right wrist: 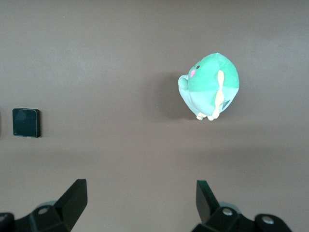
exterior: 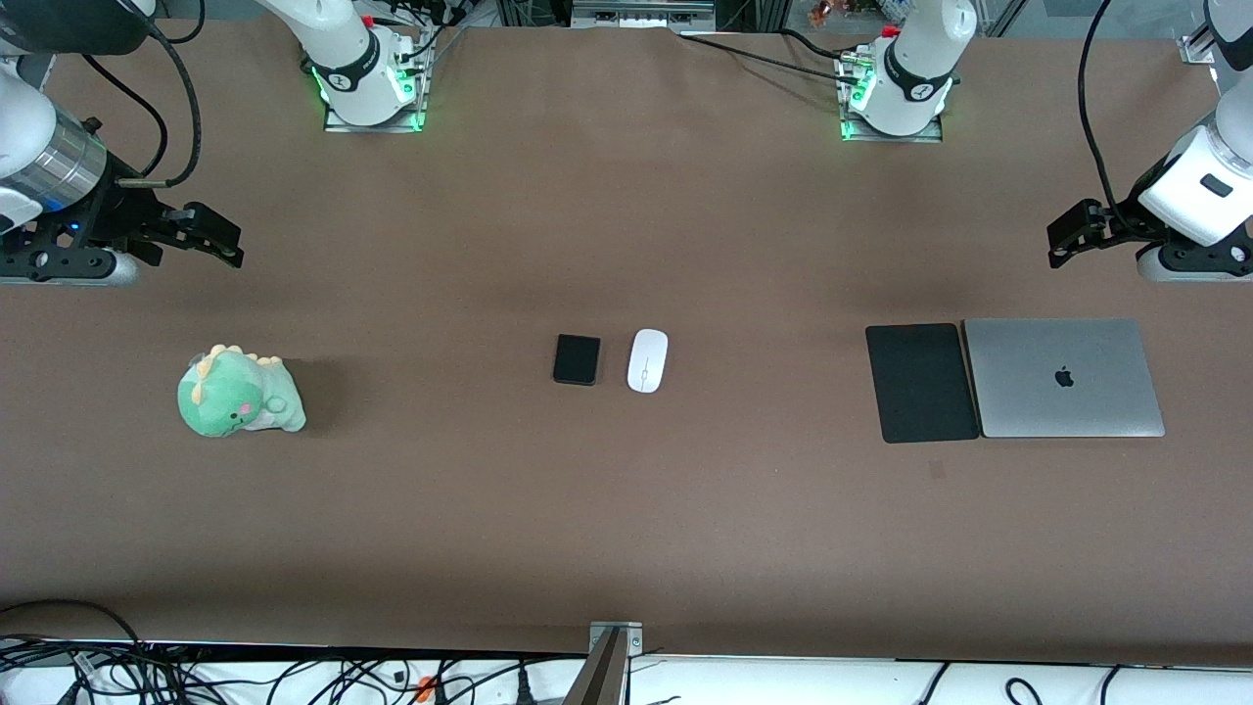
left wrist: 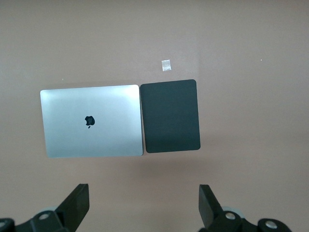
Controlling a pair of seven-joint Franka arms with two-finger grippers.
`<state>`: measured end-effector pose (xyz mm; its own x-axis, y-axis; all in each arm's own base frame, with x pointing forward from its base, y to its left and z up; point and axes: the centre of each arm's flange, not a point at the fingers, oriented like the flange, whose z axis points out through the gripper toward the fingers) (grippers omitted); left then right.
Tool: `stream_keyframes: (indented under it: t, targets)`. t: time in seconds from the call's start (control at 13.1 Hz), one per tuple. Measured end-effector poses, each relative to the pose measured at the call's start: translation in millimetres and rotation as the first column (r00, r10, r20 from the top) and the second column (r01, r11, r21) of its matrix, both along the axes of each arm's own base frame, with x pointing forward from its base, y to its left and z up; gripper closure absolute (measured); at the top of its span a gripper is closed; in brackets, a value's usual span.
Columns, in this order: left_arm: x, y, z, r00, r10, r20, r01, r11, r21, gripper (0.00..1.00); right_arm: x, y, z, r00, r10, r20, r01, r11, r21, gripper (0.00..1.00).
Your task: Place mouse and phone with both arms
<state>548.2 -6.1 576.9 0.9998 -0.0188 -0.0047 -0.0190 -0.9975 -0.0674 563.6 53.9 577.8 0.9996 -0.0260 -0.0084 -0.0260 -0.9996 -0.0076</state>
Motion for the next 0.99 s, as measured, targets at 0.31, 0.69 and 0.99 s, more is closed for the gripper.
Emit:
stream_keyframes:
  t: [0.31,0.69,0.99]
  targets:
    - [0.0,0.0,0.0,1.000,0.000,0.000,0.000,1.000,0.000,0.00,0.0,0.0,0.0,1.000,0.000,0.000,0.000,1.000,0.000,0.00]
    - [-1.2,-1.1,-1.7,1.000,-0.001,-0.014,0.001,1.000,0.000,0.00,0.0,0.0,0.0,1.000,0.000,0.000,0.000,1.000,0.000,0.00]
    - [-4.7,-1.3,-9.9,0.998,0.001,-0.070,-0.001,1.000,0.000,0.00,0.0,0.0,0.0,1.000,0.000,0.000,0.000,1.000,0.000,0.00]
